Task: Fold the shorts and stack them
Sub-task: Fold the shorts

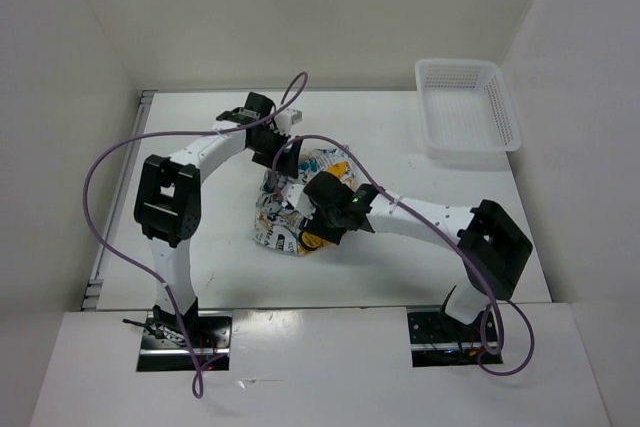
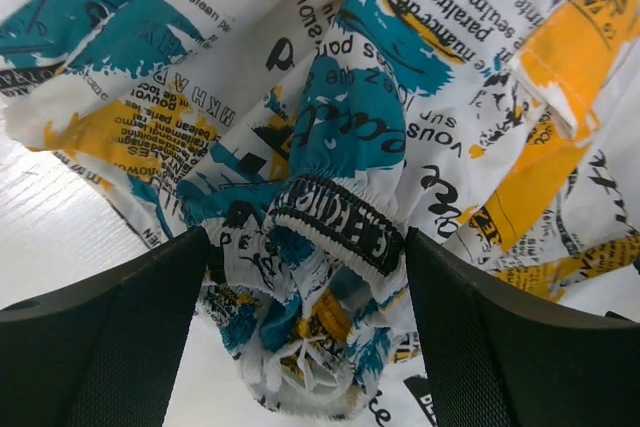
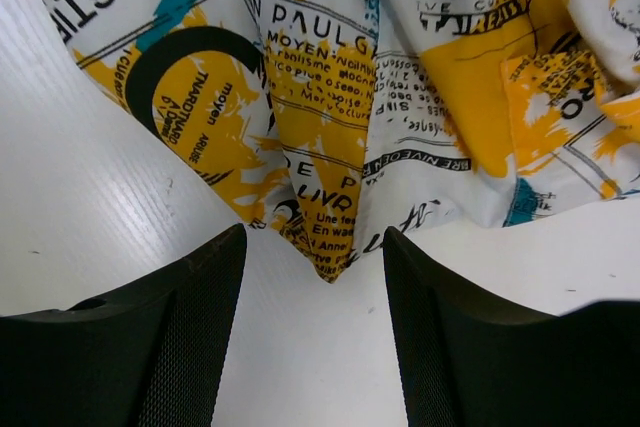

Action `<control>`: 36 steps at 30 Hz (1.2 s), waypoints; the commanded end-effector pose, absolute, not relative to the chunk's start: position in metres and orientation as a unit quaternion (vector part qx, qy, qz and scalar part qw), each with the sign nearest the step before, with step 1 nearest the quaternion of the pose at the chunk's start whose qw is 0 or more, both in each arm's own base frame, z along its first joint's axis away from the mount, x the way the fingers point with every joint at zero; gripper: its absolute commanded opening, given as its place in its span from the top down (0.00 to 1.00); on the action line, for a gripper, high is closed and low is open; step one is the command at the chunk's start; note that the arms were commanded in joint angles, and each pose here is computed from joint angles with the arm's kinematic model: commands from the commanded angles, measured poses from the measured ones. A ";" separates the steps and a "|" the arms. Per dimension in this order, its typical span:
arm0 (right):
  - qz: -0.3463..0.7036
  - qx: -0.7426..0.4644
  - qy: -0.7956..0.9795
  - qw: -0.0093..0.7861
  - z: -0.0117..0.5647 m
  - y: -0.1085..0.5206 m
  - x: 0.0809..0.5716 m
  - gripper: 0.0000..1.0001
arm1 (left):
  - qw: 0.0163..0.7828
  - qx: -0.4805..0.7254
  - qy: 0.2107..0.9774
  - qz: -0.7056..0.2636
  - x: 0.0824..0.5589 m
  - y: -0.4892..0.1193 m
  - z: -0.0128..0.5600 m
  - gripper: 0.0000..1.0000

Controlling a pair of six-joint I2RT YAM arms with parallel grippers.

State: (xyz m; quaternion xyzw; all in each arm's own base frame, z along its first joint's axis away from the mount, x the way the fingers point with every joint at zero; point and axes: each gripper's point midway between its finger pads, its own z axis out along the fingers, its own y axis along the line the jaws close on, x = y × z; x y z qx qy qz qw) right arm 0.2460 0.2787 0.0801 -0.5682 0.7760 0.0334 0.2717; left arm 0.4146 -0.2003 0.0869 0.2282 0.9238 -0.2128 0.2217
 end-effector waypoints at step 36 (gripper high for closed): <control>0.016 -0.596 0.750 0.286 0.052 0.227 0.236 1.00 | 0.271 0.196 0.935 -0.117 0.432 -0.156 0.136 1.00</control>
